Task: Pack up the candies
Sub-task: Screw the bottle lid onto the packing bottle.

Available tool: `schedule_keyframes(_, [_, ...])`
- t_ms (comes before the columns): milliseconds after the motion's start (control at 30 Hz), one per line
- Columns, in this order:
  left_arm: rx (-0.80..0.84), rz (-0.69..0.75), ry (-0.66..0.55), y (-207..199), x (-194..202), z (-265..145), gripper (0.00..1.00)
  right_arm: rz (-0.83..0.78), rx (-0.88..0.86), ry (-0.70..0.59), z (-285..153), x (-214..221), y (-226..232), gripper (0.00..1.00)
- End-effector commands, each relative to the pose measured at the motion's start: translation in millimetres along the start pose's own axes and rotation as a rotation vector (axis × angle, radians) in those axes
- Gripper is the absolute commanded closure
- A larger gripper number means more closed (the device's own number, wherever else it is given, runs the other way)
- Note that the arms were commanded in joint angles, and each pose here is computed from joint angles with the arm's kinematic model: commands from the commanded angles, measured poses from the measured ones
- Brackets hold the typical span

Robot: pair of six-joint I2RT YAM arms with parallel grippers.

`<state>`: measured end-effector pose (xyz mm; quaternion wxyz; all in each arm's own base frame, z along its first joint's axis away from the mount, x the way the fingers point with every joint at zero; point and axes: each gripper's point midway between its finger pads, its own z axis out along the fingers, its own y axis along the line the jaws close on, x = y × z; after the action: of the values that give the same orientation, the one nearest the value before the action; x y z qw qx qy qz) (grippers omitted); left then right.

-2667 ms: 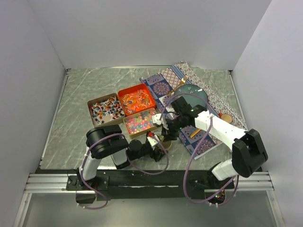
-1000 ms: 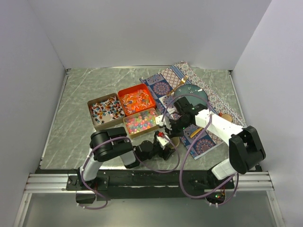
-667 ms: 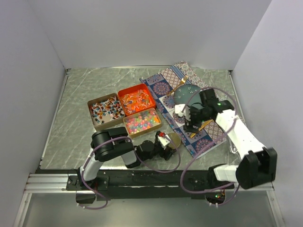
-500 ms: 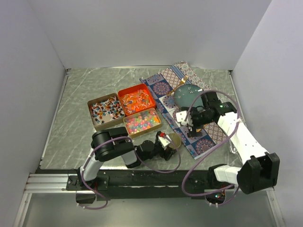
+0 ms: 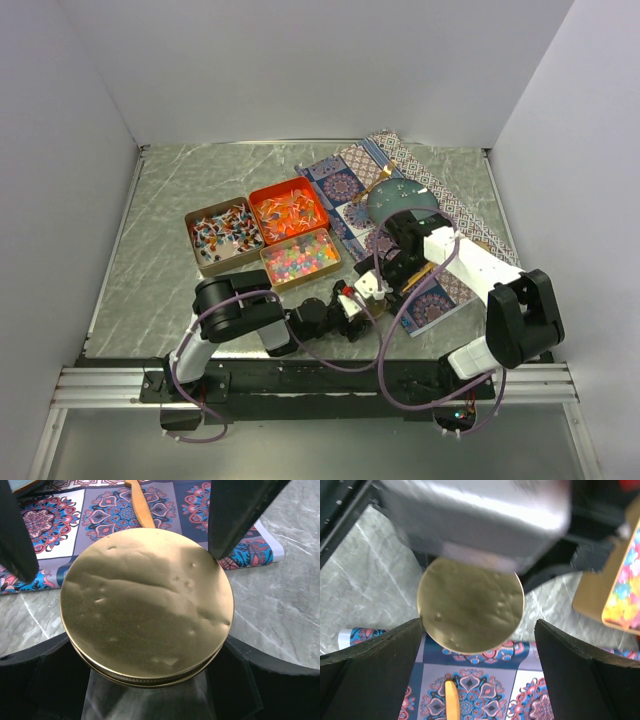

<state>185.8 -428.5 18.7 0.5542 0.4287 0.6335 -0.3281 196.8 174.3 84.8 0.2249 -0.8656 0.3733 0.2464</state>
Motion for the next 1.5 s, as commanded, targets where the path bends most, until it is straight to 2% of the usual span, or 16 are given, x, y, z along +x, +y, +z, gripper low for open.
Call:
schedule_keyframes(0, [0.152,0.04,0.466,-30,130,-57,0.99,-0.066,-0.039,-0.037,5,-13,0,0.0])
schedule_keyframes(167, [0.131,-0.058,0.501,-28,138,-60,0.99,-0.012,-0.087,0.001,10,-1,12,0.0])
schedule_keyframes(667, [0.05,-0.236,0.588,-11,162,-64,0.99,0.154,-0.119,0.069,4,16,55,0.0])
schedule_keyframes(1233, [-0.002,-0.253,0.647,-5,173,-73,0.99,0.372,-0.094,0.185,-4,20,113,0.0])
schedule_keyframes(1367, [0.027,-0.235,0.654,-12,171,-77,0.99,0.404,-0.003,0.187,-12,19,98,0.0])
schedule_keyframes(1467, [0.04,-0.213,0.648,-15,170,-76,0.99,0.371,0.136,0.158,-28,21,64,0.0])
